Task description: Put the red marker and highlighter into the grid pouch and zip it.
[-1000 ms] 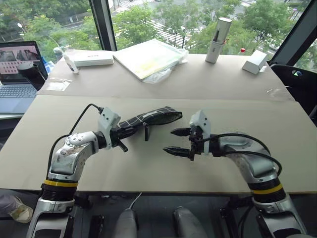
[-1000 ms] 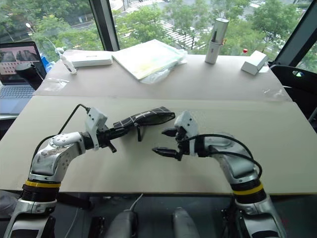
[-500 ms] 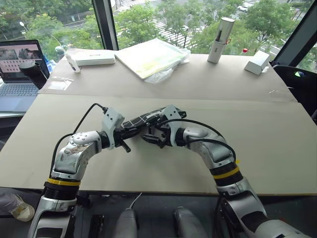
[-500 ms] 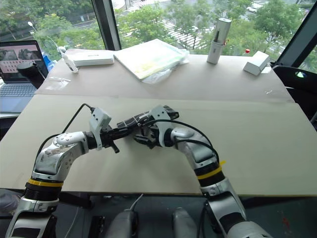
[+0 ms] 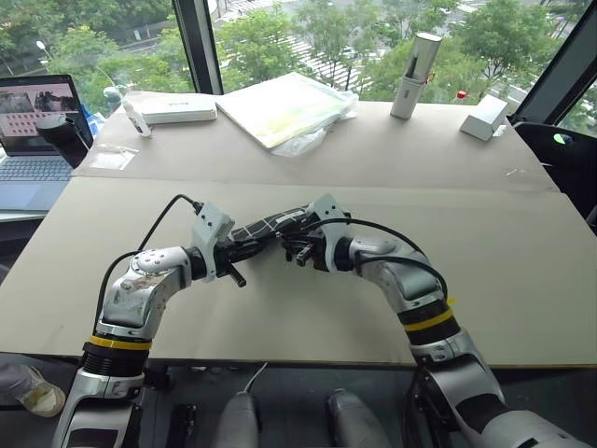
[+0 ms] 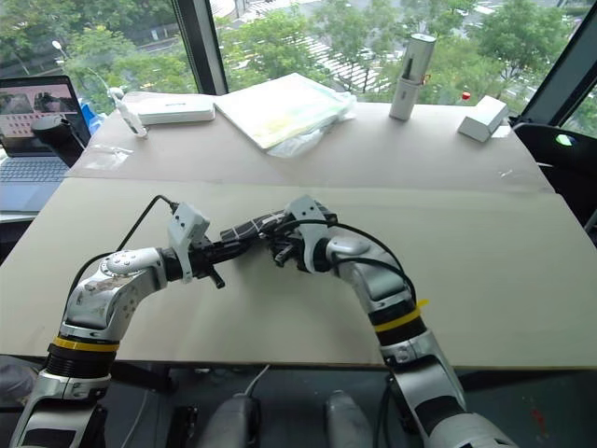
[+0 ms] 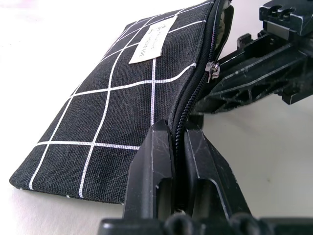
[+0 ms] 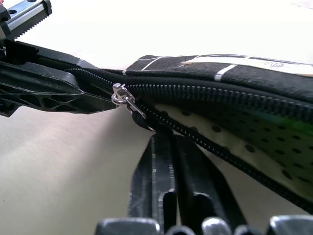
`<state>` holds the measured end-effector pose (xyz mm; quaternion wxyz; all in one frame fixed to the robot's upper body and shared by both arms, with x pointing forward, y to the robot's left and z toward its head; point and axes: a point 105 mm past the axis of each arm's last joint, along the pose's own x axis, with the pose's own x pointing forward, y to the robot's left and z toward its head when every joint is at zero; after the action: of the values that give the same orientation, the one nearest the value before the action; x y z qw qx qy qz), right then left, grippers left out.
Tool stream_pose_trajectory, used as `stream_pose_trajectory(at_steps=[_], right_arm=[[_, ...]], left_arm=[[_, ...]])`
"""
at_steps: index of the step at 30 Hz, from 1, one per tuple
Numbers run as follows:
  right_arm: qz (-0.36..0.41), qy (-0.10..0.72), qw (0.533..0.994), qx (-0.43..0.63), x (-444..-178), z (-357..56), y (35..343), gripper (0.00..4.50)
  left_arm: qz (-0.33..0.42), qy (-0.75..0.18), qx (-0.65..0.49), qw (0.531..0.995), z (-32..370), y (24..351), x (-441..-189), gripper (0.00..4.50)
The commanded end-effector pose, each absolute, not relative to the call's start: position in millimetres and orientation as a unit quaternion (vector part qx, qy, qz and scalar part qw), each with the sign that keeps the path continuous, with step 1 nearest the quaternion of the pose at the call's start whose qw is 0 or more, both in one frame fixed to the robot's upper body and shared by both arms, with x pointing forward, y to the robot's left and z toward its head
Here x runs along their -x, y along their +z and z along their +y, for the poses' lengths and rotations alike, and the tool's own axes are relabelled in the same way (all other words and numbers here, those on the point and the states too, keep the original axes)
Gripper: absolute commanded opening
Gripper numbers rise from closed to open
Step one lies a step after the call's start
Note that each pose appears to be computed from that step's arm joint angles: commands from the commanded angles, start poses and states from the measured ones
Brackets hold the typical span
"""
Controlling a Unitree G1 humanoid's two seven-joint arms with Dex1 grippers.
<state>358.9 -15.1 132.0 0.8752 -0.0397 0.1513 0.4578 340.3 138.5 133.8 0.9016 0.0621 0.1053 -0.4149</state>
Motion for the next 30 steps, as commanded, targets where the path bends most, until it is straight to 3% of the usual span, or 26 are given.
stream_pose_trajectory(at_steps=[1,8,12,16,23,25,26,30], right_arm=[[0.125,0.461,0.878,0.032,-356.9,-22.8,147.3,0.01],[0.136,0.420,0.895,0.054,-365.3,-63.2,147.4,0.01],[0.156,0.336,0.924,0.096,-378.8,-131.5,145.3,0.01],[0.161,0.287,0.938,0.106,-385.0,-167.2,147.9,0.01],[0.154,0.298,0.938,0.086,-381.9,-162.8,146.9,0.01],[0.153,0.315,0.934,0.069,-378.5,-154.2,145.6,0.60],[0.153,0.334,0.928,0.061,-374.0,-147.4,144.7,0.69],[0.160,0.365,0.916,0.037,-365.0,-138.4,141.7,2.15]], left_arm=[[0.083,-0.408,-0.066,0.907,142.7,144.9,-341.4,0.00],[0.083,-0.403,-0.064,0.909,144.2,144.1,-340.7,0.00],[0.085,-0.401,-0.062,0.910,146.2,141.2,-338.6,0.00],[0.085,-0.401,-0.061,0.910,145.9,140.7,-338.4,0.00],[0.084,-0.403,-0.060,0.909,144.6,141.6,-341.1,0.00],[0.083,-0.404,-0.060,0.909,143.7,142.2,-341.9,0.00],[0.083,-0.406,-0.060,0.908,142.8,142.5,-342.2,0.00],[0.082,-0.410,-0.060,0.907,140.8,142.9,-342.2,0.00]])
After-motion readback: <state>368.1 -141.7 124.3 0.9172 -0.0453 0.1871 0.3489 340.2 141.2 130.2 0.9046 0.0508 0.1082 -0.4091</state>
